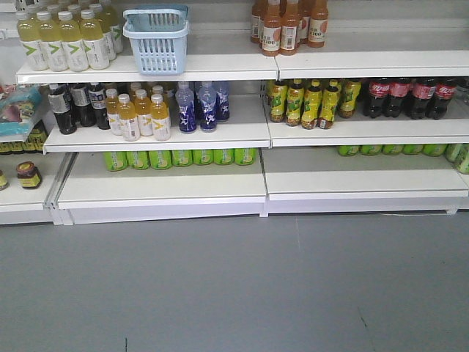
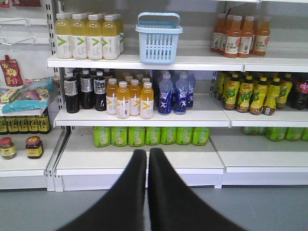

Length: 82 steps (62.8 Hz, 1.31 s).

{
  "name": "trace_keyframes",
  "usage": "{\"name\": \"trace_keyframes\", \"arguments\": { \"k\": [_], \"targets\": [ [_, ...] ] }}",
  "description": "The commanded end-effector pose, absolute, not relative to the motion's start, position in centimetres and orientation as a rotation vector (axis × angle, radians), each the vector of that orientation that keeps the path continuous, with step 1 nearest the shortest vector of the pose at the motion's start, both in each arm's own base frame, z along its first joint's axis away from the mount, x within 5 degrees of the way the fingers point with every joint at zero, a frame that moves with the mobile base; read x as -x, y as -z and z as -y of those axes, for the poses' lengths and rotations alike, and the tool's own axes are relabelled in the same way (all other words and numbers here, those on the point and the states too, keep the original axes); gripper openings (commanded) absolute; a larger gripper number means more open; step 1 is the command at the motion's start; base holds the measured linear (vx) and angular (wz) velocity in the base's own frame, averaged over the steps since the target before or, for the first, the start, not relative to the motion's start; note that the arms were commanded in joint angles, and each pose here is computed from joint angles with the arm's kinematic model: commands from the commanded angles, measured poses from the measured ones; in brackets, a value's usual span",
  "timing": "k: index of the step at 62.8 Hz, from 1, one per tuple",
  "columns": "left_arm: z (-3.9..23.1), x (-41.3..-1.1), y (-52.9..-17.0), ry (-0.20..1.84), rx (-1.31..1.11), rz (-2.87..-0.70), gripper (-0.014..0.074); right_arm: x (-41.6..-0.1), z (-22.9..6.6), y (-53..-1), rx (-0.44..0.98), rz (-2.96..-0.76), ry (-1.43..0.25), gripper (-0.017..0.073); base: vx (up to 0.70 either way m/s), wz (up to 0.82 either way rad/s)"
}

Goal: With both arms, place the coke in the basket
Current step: 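Drive the base toward the shelf holding the light-blue basket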

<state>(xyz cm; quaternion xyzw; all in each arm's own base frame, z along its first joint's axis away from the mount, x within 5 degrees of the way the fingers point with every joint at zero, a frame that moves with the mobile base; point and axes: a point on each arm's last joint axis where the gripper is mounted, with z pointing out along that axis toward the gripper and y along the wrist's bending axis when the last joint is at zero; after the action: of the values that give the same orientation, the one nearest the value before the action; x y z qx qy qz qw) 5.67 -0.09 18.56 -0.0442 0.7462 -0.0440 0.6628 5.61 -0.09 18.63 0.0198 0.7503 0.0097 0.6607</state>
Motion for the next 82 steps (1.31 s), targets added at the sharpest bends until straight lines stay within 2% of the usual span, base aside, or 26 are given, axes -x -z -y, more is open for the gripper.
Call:
{"name": "trace_keyframes", "arguments": {
  "k": [1, 82],
  "targets": [
    [0.07, -5.44, -20.42, 0.117, 0.106, -1.564, -0.0006, -5.60, 0.10, -19.09, -0.031, -1.621, -0.007, -0.0006, 0.14, -0.03],
    [0.07, -5.44, -20.42, 0.117, 0.106, -1.564, -0.0006, -5.60, 0.11, -19.08, -0.032, -1.622, -0.007, -0.0006, 0.20, 0.07]
  ]
}}
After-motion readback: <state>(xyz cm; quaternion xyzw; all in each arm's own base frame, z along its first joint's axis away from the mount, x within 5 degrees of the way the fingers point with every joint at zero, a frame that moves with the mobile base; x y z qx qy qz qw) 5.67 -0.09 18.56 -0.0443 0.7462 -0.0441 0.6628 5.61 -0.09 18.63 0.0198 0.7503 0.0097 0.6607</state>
